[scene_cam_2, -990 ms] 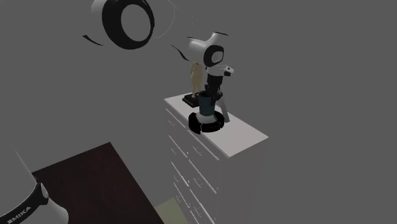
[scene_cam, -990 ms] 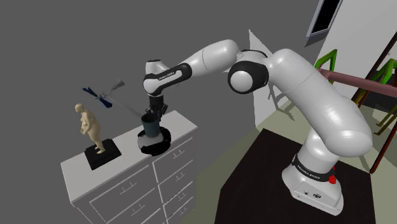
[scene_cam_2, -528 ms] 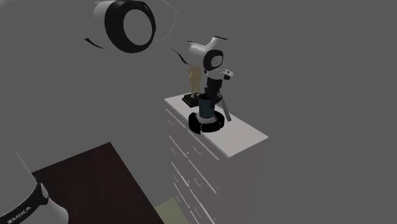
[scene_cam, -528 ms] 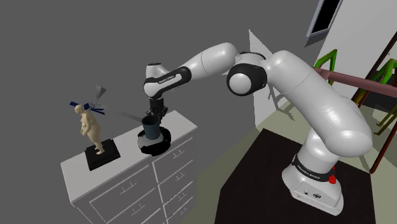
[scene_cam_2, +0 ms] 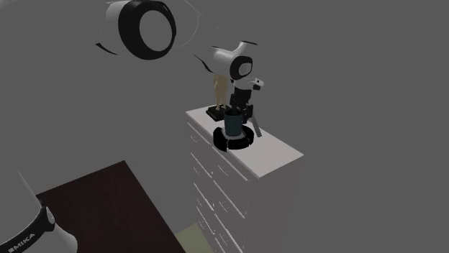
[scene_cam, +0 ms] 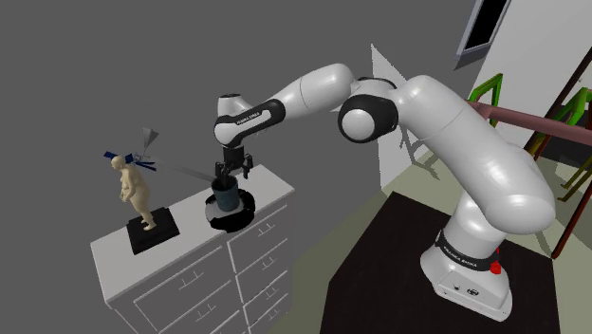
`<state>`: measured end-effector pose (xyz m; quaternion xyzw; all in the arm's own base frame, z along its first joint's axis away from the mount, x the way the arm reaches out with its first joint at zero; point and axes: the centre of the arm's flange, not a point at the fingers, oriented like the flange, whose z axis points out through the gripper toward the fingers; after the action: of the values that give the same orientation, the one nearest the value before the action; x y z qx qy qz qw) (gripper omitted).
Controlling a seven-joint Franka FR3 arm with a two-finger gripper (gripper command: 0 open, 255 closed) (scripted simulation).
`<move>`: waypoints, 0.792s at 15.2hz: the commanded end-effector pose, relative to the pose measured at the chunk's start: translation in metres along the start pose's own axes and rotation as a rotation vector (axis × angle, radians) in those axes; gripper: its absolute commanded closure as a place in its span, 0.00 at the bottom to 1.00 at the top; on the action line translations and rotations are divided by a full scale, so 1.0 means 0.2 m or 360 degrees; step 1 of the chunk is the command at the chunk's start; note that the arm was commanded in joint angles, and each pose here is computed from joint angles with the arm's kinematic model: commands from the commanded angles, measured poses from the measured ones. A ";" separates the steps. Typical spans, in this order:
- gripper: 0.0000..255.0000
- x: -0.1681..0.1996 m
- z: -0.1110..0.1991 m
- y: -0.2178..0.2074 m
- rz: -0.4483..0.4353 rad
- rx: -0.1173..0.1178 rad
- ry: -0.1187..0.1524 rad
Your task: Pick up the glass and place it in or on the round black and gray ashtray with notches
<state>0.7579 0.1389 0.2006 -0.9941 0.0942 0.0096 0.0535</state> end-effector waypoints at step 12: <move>0.00 0.00 -0.25 0.00 0.0000 0.0000 0.0000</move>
<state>0.7584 0.1336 0.2502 -0.9941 0.0942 0.0095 0.0535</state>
